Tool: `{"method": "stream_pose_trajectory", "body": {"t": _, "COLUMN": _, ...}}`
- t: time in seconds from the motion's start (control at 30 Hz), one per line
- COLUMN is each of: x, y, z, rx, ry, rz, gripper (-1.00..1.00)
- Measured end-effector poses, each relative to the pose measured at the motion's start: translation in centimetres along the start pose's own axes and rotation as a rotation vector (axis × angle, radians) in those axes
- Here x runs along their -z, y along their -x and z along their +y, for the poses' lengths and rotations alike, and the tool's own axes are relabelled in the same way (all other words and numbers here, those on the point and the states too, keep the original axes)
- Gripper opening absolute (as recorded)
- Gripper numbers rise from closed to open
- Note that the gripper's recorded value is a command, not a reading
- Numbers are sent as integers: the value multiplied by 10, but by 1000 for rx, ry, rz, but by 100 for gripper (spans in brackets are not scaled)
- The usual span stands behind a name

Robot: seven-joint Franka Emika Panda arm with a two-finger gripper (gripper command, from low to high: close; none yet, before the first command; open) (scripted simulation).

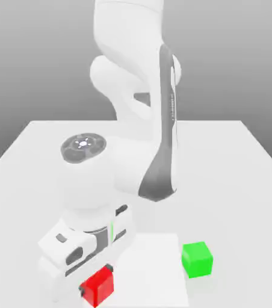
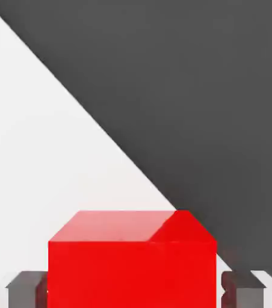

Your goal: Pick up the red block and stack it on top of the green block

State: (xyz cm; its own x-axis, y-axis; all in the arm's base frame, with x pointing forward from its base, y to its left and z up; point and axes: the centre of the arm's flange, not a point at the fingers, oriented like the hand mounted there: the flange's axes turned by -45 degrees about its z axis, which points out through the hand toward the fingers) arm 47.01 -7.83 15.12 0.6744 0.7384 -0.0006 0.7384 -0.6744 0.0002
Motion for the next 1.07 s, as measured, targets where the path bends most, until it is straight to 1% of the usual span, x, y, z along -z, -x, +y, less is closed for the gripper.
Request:
{"method": "stream_pose_trajectory", "body": {"t": 0.1, "x": -2, "y": 0, "z": 0, "rx": 0, "ry": 0, "rz": 0, "gripper": -100}}
{"method": "stream_pose_trajectory", "body": {"t": 0.3, "x": 55, "y": -4, "z": -5, "rx": 4, "ry": -3, "rz": 0, "gripper": -100}}
{"method": "stream_pose_trajectory", "body": {"t": 0.47, "x": 72, "y": -50, "z": -67, "rx": 63, "ry": -13, "rz": -2, "gripper": -100}}
{"method": "stream_pose_trajectory", "body": {"t": 0.6, "x": 83, "y": -87, "z": -134, "rx": 142, "ry": -12, "rz": -4, "gripper": -100}}
{"method": "stream_pose_trajectory", "body": {"t": 0.7, "x": 91, "y": -103, "z": -182, "rx": 191, "ry": -6, "rz": -2, "gripper": -100}}
{"method": "stream_pose_trajectory", "body": {"t": 0.8, "x": 82, "y": -116, "z": -217, "rx": 248, "ry": -3, "rz": 2, "gripper": -100}}
{"method": "stream_pose_trajectory", "body": {"t": 0.93, "x": 45, "y": -107, "z": -199, "rx": 195, "ry": -2, "rz": 2, "gripper": -100}}
{"method": "stream_pose_trajectory", "body": {"t": 0.97, "x": 36, "y": -105, "z": -199, "rx": 192, "ry": -2, "rz": 1, "gripper": 100}}
{"method": "stream_pose_trajectory", "body": {"t": 1.07, "x": 36, "y": -105, "z": -199, "rx": 192, "ry": -2, "rz": 1, "gripper": 100}}
